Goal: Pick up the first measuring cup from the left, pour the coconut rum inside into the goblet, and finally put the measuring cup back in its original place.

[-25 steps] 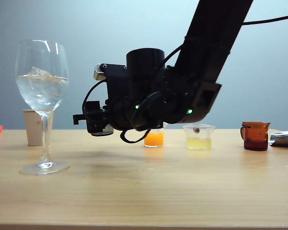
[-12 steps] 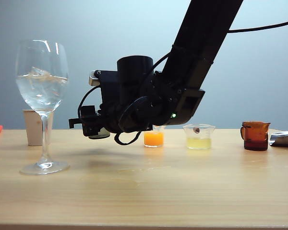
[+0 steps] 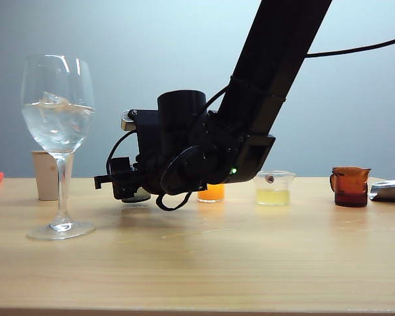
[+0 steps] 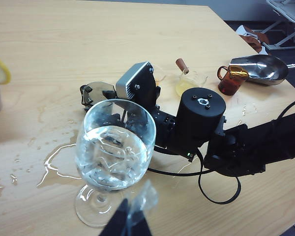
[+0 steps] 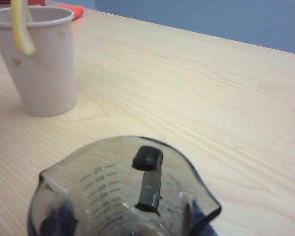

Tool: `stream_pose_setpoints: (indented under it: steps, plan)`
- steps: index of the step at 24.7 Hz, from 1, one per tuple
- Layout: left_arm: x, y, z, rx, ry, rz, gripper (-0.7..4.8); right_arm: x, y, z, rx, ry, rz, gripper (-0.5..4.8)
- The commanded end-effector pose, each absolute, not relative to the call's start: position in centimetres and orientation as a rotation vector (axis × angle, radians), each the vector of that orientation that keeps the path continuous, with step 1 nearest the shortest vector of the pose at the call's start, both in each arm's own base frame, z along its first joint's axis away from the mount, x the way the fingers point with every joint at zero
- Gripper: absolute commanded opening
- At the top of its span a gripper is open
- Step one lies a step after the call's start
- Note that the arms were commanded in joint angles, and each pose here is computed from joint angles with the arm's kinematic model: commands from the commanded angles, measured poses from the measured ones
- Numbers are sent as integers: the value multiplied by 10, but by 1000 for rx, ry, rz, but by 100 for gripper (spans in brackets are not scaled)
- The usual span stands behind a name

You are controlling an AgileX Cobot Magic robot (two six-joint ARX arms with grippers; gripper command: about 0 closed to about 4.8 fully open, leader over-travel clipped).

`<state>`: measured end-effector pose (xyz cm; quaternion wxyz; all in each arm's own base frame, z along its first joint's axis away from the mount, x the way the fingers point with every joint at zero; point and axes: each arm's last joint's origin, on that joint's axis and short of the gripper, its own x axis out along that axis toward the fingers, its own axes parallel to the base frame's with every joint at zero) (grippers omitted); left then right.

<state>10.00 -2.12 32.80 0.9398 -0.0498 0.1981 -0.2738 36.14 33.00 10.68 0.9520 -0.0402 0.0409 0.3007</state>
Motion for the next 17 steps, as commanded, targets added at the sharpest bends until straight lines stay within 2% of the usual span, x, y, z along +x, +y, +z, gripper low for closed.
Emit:
stream_pose_setpoints:
  steps: [1,17]
  plan:
    - [100,-21,329,-100,396,-566,-6,365,329,110,-62,58,610,-5]
    - [99,-22,329,-103,397,-580,-6,369,324,105,-61,69,643,-5]
